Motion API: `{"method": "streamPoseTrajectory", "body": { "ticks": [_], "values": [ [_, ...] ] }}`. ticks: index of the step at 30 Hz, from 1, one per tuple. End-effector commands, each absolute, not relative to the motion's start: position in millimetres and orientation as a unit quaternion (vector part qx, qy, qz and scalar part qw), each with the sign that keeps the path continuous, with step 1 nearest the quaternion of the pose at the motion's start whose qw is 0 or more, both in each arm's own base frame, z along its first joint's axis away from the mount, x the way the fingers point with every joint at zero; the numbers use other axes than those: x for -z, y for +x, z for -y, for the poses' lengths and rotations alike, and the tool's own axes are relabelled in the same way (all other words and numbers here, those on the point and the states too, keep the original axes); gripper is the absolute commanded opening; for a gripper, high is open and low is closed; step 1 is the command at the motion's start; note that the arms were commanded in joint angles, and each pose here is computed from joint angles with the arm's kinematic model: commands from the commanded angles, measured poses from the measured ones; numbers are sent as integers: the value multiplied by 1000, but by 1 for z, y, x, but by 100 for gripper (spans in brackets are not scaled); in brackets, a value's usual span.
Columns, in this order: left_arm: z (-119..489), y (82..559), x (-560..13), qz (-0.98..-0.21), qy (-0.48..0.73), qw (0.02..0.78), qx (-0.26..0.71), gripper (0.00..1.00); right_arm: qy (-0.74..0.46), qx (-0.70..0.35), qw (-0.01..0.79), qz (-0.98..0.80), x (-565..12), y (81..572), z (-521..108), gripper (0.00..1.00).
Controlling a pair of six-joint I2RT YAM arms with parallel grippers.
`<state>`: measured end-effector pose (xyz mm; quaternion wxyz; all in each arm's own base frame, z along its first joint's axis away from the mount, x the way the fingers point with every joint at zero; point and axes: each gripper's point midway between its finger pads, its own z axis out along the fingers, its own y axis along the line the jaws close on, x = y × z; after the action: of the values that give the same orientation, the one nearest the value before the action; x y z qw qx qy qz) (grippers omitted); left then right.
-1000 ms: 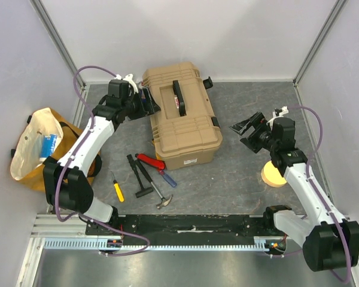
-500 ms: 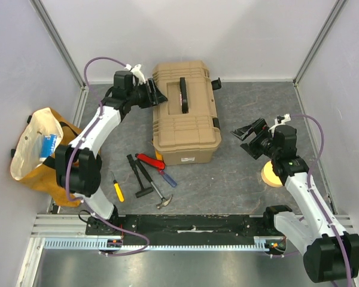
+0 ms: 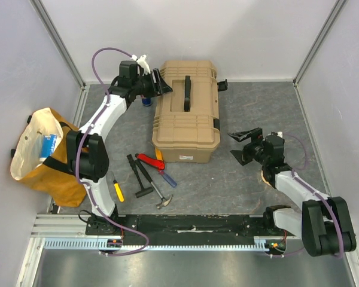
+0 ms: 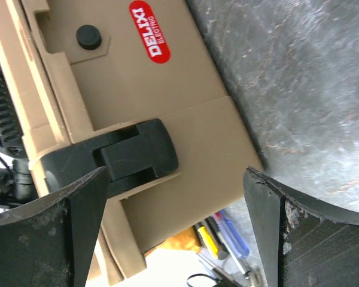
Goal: Pack the tool kit
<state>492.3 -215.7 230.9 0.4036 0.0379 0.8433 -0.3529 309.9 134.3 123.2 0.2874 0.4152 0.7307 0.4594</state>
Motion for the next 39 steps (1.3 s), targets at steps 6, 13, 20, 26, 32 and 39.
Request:
{"method": "streamPoseTrajectory", "body": {
  "ticks": [6, 13, 20, 26, 32, 39],
  "values": [
    [211, 486, -255, -839, 4, 430, 333, 80, 416, -585, 277, -639, -172, 323, -172, 98],
    [182, 474, -287, -832, -43, 475, 284, 92, 439, -608, 259, -609, -171, 323, -176, 98],
    [176, 441, -258, -848, -86, 435, 292, 92, 421, -614, 272, -609, -177, 337, -186, 98],
    [213, 427, -225, -850, -62, 377, 362, 92, 397, -615, 260, -630, -168, 341, -207, 98],
    [258, 418, -213, -852, -5, 330, 407, 90, 362, -697, 244, -569, -201, 339, -222, 98],
    [280, 422, -218, -842, -2, 313, 440, 86, 301, -753, 242, -533, -239, 326, -232, 98]
  ]
}}
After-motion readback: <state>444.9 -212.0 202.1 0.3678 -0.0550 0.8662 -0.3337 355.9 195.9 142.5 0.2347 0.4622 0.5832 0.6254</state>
